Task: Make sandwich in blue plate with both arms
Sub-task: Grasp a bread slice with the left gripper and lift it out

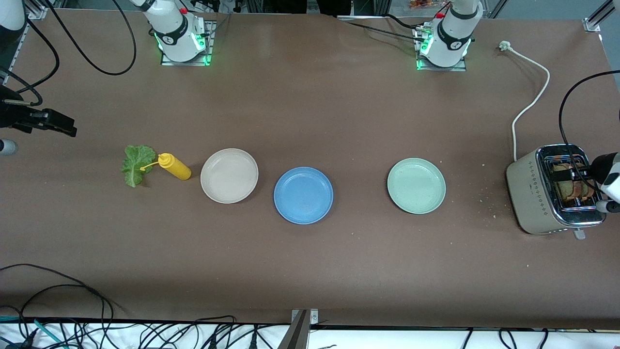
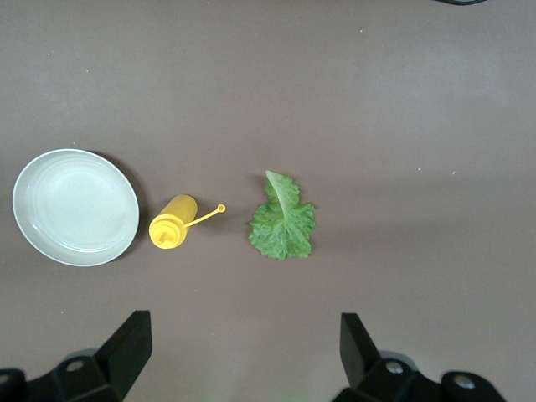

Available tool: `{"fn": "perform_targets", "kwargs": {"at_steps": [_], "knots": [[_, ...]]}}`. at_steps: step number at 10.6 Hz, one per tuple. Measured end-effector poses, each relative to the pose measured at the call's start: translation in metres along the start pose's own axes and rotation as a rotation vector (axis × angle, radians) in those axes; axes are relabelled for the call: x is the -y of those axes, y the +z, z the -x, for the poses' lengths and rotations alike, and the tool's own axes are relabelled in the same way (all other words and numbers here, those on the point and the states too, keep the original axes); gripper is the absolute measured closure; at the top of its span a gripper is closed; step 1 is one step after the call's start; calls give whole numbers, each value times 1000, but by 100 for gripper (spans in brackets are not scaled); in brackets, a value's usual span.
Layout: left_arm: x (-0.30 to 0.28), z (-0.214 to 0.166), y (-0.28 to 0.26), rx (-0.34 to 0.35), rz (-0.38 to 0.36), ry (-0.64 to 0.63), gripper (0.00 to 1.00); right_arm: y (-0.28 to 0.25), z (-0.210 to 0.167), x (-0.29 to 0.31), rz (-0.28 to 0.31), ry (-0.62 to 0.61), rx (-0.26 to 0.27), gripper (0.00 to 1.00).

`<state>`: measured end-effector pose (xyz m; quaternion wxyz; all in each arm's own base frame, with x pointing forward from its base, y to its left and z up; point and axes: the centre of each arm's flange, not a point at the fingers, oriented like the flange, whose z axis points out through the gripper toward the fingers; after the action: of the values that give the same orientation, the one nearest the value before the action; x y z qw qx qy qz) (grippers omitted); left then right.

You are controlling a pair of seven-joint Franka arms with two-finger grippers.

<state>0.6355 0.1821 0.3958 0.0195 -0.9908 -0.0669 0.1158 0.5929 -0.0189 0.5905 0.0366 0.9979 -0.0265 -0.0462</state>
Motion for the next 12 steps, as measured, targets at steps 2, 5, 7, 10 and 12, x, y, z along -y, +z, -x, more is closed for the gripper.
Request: {"fn": "perform_targets", "kwargs": {"at_steps": [2,5,7,10,12], "knots": [[2,-3,7,8,-26,8,19,0,0,0,0,0,0,0],[7,-3,7,11,-76,24,20,1,0,-5,0,8,1,0],[9,-5,13,24,-106,34,20,1,0,-6,0,10,1,0],[7,-9,22,33,-104,41,20,1,0,-6,-1,10,1,0],[3,-10,22,32,-104,48,20,1,0,-6,-1,10,1,0]]}}
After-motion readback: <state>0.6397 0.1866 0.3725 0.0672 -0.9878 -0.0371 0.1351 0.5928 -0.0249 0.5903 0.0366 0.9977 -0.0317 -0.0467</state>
